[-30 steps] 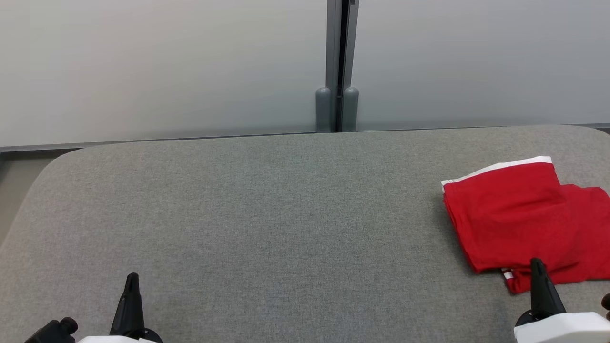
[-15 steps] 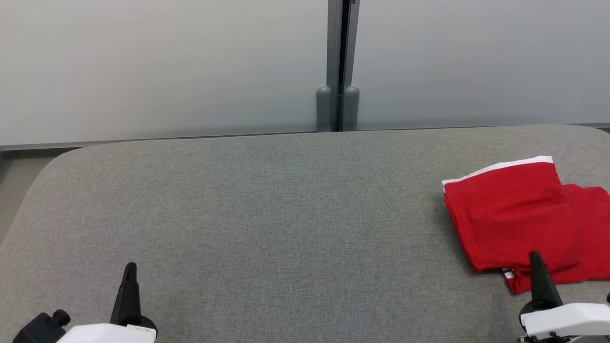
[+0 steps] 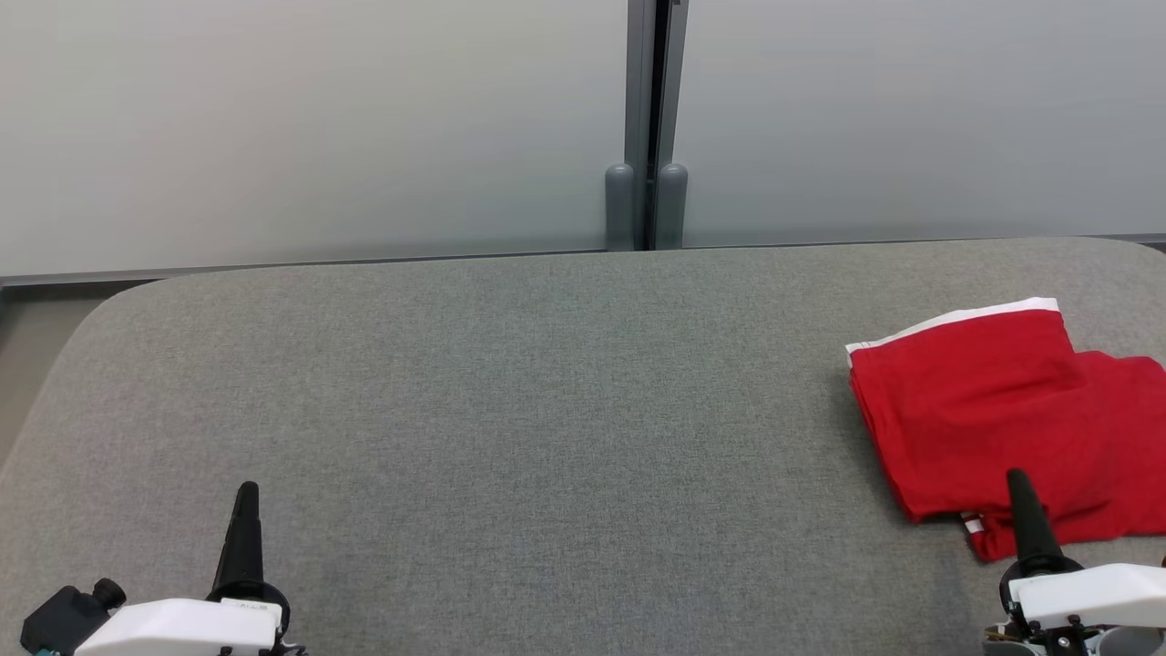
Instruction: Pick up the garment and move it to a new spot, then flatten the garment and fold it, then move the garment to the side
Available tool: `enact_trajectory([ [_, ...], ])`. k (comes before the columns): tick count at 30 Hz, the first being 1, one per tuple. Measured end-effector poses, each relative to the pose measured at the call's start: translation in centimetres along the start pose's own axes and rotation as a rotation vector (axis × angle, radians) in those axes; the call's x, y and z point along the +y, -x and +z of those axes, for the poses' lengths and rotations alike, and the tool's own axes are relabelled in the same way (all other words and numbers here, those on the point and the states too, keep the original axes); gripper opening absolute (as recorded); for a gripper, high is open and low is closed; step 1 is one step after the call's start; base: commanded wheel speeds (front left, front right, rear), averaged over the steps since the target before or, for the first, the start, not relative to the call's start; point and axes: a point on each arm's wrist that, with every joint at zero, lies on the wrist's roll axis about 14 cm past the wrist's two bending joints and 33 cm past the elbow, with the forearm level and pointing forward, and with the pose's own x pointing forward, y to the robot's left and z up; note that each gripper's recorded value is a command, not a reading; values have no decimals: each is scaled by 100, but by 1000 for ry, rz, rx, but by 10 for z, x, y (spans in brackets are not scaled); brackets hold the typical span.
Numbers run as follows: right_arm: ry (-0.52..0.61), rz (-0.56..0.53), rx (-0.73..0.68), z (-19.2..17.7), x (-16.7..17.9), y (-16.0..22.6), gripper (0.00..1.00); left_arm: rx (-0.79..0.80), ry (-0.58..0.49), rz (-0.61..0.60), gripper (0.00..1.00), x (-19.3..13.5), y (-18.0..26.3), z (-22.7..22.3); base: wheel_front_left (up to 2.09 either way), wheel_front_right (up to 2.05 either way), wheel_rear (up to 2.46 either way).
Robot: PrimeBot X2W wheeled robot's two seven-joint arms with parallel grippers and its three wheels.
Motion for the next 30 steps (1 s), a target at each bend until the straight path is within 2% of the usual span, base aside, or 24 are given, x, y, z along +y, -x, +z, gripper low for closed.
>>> enact_trajectory([
  [30, -290, 31, 19, 2, 10, -11, 0, 18, 269, -49, 0, -16, -13, 5, 0, 0, 0],
])
